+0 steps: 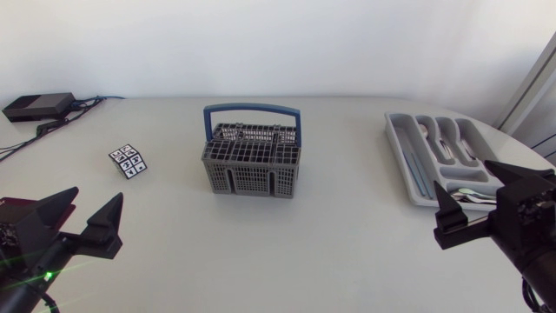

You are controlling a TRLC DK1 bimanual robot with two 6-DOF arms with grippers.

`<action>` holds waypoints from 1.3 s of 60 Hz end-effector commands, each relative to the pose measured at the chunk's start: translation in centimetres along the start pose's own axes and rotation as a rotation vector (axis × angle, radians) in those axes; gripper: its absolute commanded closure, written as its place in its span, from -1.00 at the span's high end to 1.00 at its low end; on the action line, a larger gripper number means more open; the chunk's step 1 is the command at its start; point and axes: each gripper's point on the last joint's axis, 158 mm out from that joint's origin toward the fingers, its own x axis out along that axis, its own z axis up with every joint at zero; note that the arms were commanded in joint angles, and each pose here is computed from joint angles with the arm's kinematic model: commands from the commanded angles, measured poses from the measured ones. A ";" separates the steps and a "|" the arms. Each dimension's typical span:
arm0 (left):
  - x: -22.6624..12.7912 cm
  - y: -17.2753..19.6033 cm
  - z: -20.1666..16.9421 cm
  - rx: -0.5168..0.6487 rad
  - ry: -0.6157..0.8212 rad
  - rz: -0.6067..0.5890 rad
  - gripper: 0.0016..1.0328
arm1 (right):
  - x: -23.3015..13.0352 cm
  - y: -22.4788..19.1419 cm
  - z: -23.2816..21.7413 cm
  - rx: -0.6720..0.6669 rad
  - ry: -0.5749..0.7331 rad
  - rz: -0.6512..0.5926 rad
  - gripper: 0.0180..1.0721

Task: Transfer all utensils from the basket to the drawer tray.

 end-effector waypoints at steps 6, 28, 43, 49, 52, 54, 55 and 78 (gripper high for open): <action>-0.2 0.6 -1.3 -0.070 -0.036 0.034 0.89 | -1.1 -0.6 -1.3 0.046 -0.025 -0.063 0.91; -0.2 0.8 -1.7 -0.093 -0.058 0.047 0.89 | -1.7 -0.6 -2.7 0.163 -0.051 -0.094 0.91; -0.2 0.8 -1.7 -0.093 -0.058 0.047 0.89 | -1.5 -0.3 -2.9 0.269 -0.071 -0.081 0.91; -0.2 0.8 -1.7 -0.093 -0.058 0.047 0.89 | -1.5 -0.2 -3.0 0.312 -0.079 -0.075 0.91; -0.2 0.8 -1.7 -0.093 -0.058 0.047 0.89 | -1.4 -0.2 -3.1 0.331 -0.083 -0.073 0.91; -0.2 0.8 -1.7 -0.093 -0.058 0.047 0.89 | -1.4 -0.1 -3.1 0.345 -0.085 -0.071 0.91; -0.2 0.8 -1.7 -0.093 -0.058 0.047 0.89 | -1.4 -0.1 -3.1 0.351 -0.086 -0.070 0.91; -0.2 0.8 -1.7 -0.093 -0.058 0.047 0.89 | -1.2 0.3 -3.5 0.490 -0.111 -0.048 0.91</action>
